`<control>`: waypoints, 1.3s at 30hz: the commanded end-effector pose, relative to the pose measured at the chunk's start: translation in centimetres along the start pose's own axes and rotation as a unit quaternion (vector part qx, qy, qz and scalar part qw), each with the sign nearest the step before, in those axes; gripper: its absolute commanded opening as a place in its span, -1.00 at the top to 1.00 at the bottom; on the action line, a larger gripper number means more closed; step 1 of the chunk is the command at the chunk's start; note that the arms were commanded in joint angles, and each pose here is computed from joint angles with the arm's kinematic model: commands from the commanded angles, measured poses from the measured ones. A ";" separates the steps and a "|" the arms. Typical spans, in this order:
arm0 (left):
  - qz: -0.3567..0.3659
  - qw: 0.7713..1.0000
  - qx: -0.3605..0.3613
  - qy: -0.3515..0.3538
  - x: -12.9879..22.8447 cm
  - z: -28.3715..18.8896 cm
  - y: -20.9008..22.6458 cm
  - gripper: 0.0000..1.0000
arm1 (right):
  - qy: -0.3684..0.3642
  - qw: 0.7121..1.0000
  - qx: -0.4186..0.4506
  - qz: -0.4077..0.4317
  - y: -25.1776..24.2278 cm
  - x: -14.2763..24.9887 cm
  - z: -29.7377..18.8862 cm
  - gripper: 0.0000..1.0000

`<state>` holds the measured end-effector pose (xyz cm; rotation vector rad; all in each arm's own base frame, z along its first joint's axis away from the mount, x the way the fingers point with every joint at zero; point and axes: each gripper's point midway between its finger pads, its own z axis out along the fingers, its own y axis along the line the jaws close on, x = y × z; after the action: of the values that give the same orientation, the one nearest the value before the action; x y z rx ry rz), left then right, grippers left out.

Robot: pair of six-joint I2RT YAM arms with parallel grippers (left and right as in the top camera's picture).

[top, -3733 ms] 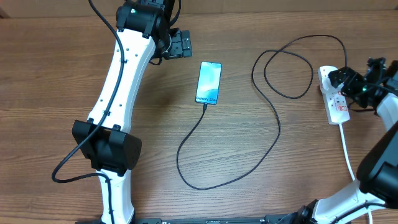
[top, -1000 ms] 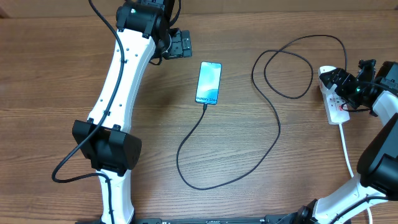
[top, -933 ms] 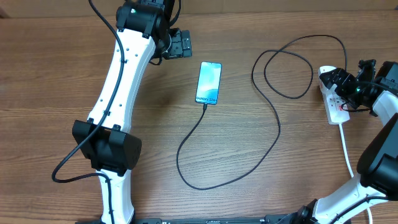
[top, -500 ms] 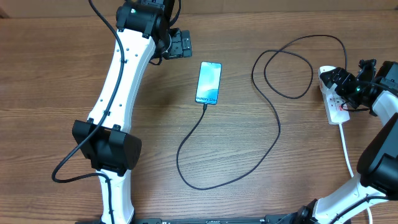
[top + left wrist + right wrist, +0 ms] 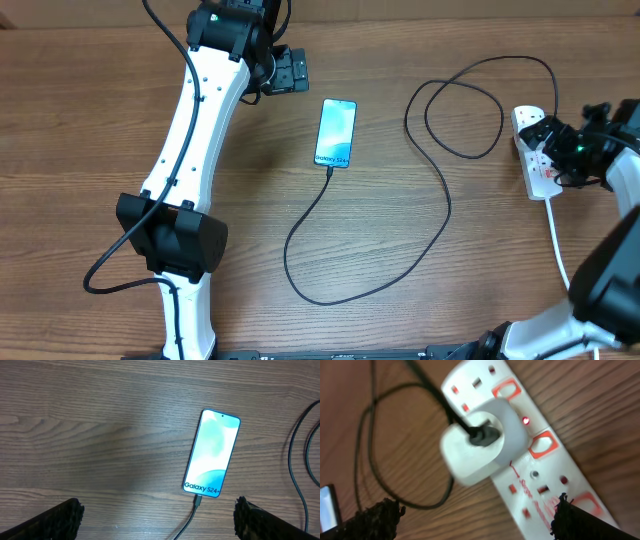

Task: Plug charger to phone and switch on socket
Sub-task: 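Lift the right gripper up off the power strip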

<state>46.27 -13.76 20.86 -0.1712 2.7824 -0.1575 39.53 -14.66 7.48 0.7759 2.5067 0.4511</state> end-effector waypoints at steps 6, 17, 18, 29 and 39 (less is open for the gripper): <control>0.010 1.000 -0.006 0.003 0.2 0.5 -0.1 -1.00 | -0.130 0.990 0.009 -0.052 5.0 -1.8 -12.4 -1.00; 0.010 1.000 -0.006 0.003 0.2 0.5 -0.1 -1.00 | -0.176 0.982 -0.008 -0.073 7.1 -1.6 -16.4 -1.00; 0.010 1.000 -0.006 0.003 0.2 0.5 -0.1 -1.00 | -0.176 0.982 -0.008 -0.073 7.0 -1.6 -16.4 -1.00; 0.010 1.000 -0.006 0.003 0.2 0.5 -0.1 -1.00 | -0.176 0.982 -0.008 -0.073 7.0 -1.6 -16.3 -1.00; 0.010 1.000 -0.006 0.003 0.2 0.5 -0.1 -1.00 | -0.176 0.982 -0.008 -0.073 7.0 -1.6 -16.3 -1.00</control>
<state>46.28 -13.71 20.86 -0.1719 2.7817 -0.1539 35.06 -12.98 24.71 0.6077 2.2065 0.2545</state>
